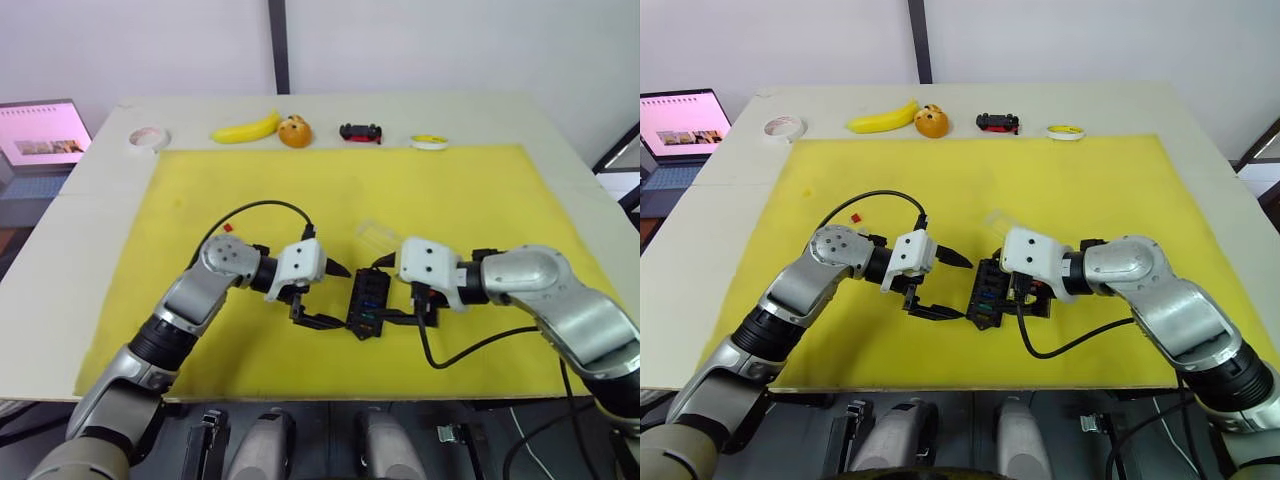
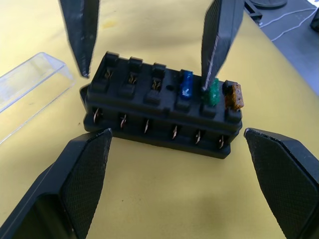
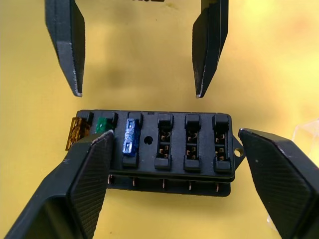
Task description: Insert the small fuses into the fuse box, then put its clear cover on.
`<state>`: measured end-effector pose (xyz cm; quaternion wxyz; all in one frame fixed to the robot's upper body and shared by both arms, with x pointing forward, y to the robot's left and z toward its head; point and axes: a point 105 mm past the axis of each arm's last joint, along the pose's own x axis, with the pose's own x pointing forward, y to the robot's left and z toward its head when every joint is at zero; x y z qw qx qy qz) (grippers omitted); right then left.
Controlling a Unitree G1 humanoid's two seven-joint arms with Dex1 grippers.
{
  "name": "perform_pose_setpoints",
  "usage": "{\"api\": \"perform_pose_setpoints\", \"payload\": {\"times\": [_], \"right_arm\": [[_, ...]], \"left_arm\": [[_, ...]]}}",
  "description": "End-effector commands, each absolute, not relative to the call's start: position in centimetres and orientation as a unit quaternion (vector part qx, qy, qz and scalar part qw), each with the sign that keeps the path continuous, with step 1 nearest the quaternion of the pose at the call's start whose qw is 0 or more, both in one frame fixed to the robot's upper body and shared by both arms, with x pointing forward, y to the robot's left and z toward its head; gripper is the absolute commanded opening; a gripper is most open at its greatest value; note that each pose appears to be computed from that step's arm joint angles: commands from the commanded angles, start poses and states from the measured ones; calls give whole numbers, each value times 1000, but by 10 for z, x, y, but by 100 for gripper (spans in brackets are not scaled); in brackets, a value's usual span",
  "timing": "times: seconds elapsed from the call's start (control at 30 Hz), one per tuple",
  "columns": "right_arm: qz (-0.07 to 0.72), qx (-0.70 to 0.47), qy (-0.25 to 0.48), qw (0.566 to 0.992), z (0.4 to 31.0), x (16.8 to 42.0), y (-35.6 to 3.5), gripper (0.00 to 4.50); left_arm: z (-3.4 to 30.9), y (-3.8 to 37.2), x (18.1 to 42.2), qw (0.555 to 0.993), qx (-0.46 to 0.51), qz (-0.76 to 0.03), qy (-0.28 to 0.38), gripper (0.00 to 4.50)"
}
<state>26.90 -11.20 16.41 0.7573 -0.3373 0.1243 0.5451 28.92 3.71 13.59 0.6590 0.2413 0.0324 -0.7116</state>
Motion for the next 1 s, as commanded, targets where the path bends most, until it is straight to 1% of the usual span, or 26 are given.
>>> {"api": "perform_pose_setpoints", "payload": {"times": [0.03,0.17,0.43,0.53,0.73,1.0], "right_arm": [[542,-345,98,760,179,266,-112,396],[524,-341,90,775,180,272,-117,396],[536,-281,73,793,182,262,-112,396],[534,-222,67,813,180,259,-109,307],[515,-172,72,837,160,259,-110,6],[501,-168,93,844,143,262,-112,2]], "left_arm": [[145,34,289,656,249,-712,13,450],[145,34,289,656,249,-713,11,450],[145,33,288,651,248,-717,8,450],[146,33,288,650,247,-719,4,450],[145,31,288,649,249,-719,1,450],[144,30,290,650,252,-717,-1,450]]}}
